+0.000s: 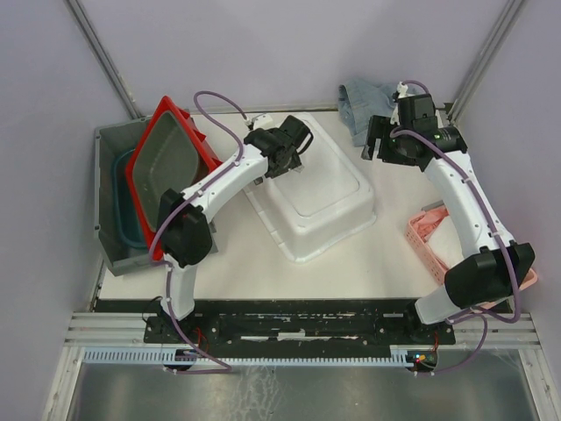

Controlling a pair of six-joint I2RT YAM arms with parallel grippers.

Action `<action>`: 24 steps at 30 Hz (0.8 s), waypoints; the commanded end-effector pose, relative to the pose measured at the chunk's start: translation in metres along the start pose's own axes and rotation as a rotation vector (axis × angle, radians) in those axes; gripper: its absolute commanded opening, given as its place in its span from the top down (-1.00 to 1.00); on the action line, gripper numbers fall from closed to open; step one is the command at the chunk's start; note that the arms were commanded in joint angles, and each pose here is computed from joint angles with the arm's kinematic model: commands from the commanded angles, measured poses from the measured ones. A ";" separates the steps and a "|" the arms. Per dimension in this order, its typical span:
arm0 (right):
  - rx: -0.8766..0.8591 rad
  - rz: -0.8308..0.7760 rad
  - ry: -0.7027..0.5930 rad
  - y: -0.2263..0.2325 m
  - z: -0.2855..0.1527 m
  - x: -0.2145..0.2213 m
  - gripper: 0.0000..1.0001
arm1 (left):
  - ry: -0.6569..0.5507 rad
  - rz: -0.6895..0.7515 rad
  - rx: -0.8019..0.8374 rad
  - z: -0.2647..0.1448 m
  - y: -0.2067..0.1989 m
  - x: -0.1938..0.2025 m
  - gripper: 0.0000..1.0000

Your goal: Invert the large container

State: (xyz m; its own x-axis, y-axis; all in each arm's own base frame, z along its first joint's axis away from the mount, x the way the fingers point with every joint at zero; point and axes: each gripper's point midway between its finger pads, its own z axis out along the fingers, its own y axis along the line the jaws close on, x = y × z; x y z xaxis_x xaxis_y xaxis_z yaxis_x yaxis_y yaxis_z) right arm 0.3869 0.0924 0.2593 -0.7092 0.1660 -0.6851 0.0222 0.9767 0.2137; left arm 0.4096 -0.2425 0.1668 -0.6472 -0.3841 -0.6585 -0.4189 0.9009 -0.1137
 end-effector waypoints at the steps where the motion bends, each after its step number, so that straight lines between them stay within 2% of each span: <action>1: 0.009 -0.006 -0.065 -0.003 -0.018 -0.009 -0.73 | 0.047 -0.075 0.054 0.011 -0.015 0.008 -0.89; 8: 0.027 -0.002 -0.076 -0.009 -0.023 -0.007 -0.75 | 0.196 0.023 0.365 0.011 -0.079 0.041 -0.91; 17: 0.009 0.008 -0.078 -0.006 -0.028 -0.007 -0.75 | 0.086 0.088 0.669 -0.011 -0.153 0.000 -0.96; 19: 0.002 0.013 -0.078 -0.004 -0.029 -0.008 -0.75 | 0.099 0.104 0.781 -0.019 -0.173 -0.004 -0.96; 24: -0.009 0.021 -0.084 -0.001 -0.032 -0.011 -0.75 | 0.186 0.141 1.021 -0.034 -0.204 0.014 -0.95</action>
State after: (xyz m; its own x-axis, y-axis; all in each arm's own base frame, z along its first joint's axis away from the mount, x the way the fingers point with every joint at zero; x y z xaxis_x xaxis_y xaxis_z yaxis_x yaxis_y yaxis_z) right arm 0.3733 0.0854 0.2660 -0.6934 0.1740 -0.6993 0.0356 0.9775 0.2079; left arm 0.4596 -0.3852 0.1560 -0.7998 -0.2737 -0.5342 0.0706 0.8409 -0.5365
